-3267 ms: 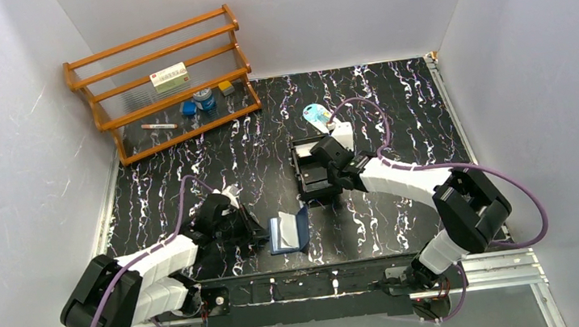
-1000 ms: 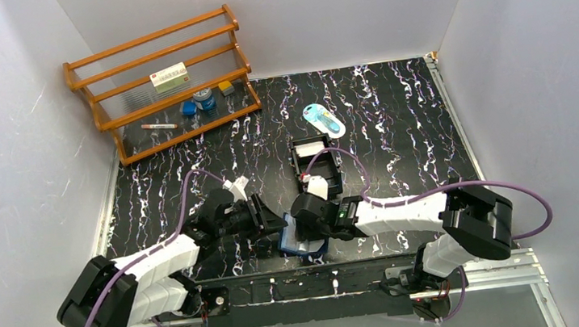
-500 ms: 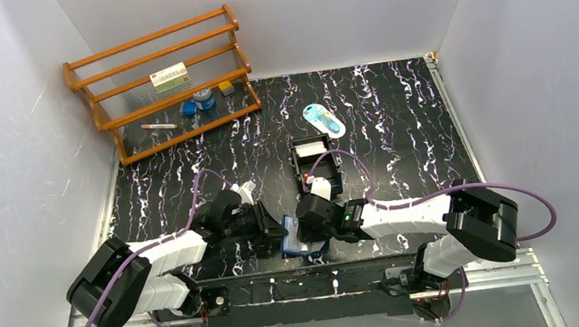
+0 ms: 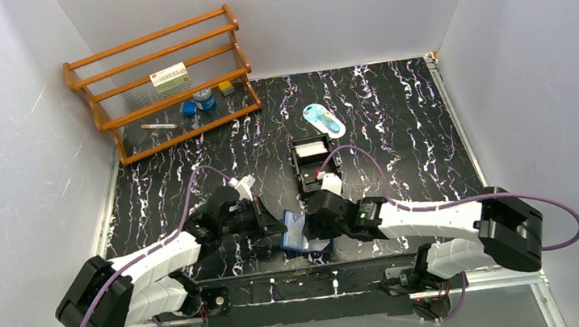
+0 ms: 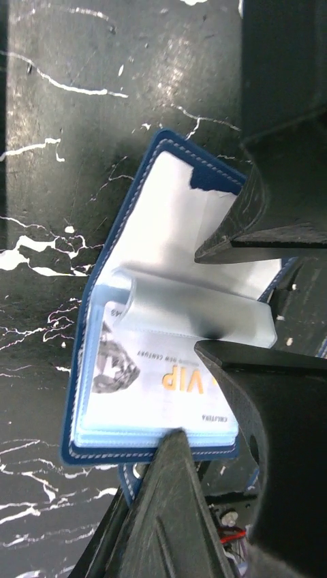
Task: Put the credit cards into the card holder
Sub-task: Turn over the card slot in the card holder.
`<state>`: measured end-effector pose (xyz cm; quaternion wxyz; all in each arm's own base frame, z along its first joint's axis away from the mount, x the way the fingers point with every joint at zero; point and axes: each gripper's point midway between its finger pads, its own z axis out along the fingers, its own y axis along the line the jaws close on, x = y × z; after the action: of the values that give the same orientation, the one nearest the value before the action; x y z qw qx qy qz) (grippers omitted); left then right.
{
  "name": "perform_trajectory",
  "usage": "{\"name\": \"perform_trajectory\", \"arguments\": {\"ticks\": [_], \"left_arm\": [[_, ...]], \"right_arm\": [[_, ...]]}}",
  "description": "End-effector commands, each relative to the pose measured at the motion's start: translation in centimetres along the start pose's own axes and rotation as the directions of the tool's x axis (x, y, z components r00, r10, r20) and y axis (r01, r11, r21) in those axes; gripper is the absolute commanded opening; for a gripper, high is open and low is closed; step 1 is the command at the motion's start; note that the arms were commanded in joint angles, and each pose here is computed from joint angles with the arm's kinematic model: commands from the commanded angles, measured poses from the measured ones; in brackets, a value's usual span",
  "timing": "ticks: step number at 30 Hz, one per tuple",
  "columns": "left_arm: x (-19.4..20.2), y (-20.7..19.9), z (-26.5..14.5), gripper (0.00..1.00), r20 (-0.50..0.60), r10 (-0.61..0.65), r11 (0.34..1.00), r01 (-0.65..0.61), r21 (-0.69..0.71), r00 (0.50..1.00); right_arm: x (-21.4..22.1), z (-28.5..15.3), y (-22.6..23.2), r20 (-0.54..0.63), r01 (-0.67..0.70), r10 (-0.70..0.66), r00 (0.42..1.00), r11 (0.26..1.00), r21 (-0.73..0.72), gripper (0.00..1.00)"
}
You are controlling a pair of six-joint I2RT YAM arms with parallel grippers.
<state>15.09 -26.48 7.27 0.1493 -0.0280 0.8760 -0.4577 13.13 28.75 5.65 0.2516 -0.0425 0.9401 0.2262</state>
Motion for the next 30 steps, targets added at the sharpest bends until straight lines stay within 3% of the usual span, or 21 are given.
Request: {"name": "perform_trajectory", "arguments": {"ticks": [1,7,16,23,30], "left_arm": [[-1.3,-1.8,-1.4,0.00,0.036,0.044,0.998,-0.043,-0.035,0.998],[-1.4,-0.4,-2.1,0.00,0.015,0.013,0.980,-0.010,-0.199,1.000],[-1.7,0.7,-2.1,0.00,0.013,-0.025,0.943,0.027,-0.333,1.000],[-1.5,1.0,-1.6,0.00,-0.012,-0.054,0.913,0.045,-0.406,0.998],[-1.6,1.1,-1.5,0.00,0.000,-0.077,0.898,0.070,-0.435,0.997]], "right_arm": [[-1.4,-2.4,1.1,0.016,-0.031,0.032,0.999,0.999,-0.035,0.54],[-4.1,-4.7,6.8,0.058,-0.041,0.058,0.997,0.965,-0.260,0.52],[-4.9,-2.9,10.0,0.113,0.038,0.005,0.994,0.925,-0.378,0.48],[-2.9,1.1,8.6,0.000,0.028,-0.030,1.000,0.919,-0.393,0.45],[-1.5,2.0,4.6,-0.056,-0.027,0.008,0.998,0.940,-0.340,0.43]]}}
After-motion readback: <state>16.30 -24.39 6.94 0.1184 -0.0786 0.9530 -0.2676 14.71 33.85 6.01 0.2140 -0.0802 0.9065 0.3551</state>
